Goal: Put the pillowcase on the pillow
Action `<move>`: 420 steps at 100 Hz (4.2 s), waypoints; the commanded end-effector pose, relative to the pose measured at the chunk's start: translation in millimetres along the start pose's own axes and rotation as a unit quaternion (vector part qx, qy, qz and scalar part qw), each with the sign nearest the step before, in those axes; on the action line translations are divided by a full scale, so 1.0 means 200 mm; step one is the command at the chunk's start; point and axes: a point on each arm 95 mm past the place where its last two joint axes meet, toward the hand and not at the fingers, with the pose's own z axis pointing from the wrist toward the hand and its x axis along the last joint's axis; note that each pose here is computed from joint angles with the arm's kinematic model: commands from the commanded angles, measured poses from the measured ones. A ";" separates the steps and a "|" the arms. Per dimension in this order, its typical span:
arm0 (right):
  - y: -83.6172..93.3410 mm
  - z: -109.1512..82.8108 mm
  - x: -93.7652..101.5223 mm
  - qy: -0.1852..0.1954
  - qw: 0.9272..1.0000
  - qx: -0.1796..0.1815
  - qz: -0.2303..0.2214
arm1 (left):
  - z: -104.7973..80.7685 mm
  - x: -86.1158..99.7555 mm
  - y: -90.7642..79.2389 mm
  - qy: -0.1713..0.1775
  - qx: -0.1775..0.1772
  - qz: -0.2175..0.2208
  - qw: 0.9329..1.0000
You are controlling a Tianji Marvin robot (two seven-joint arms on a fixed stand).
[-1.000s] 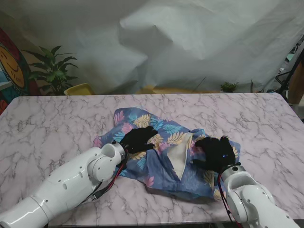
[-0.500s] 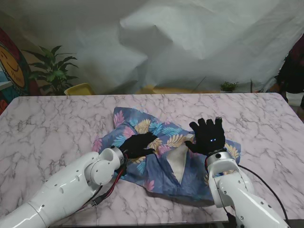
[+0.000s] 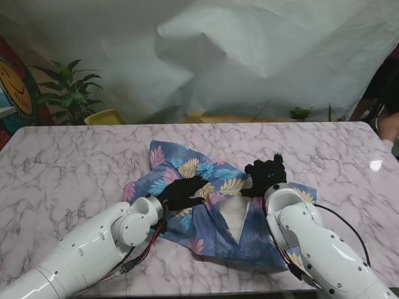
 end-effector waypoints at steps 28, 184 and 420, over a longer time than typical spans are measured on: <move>-0.02 -0.10 -0.07 0.023 0.996 0.053 -0.062 | -0.02 -0.02 0.17 -0.007 -0.042 -0.010 0.999; 0.00 0.06 0.20 -0.015 0.973 -0.027 0.229 | 0.01 0.04 0.22 -0.005 -0.041 -0.028 0.999; -0.22 -0.59 0.11 -0.045 0.991 -0.030 0.119 | -0.02 0.00 0.16 -0.040 -0.031 -0.023 0.998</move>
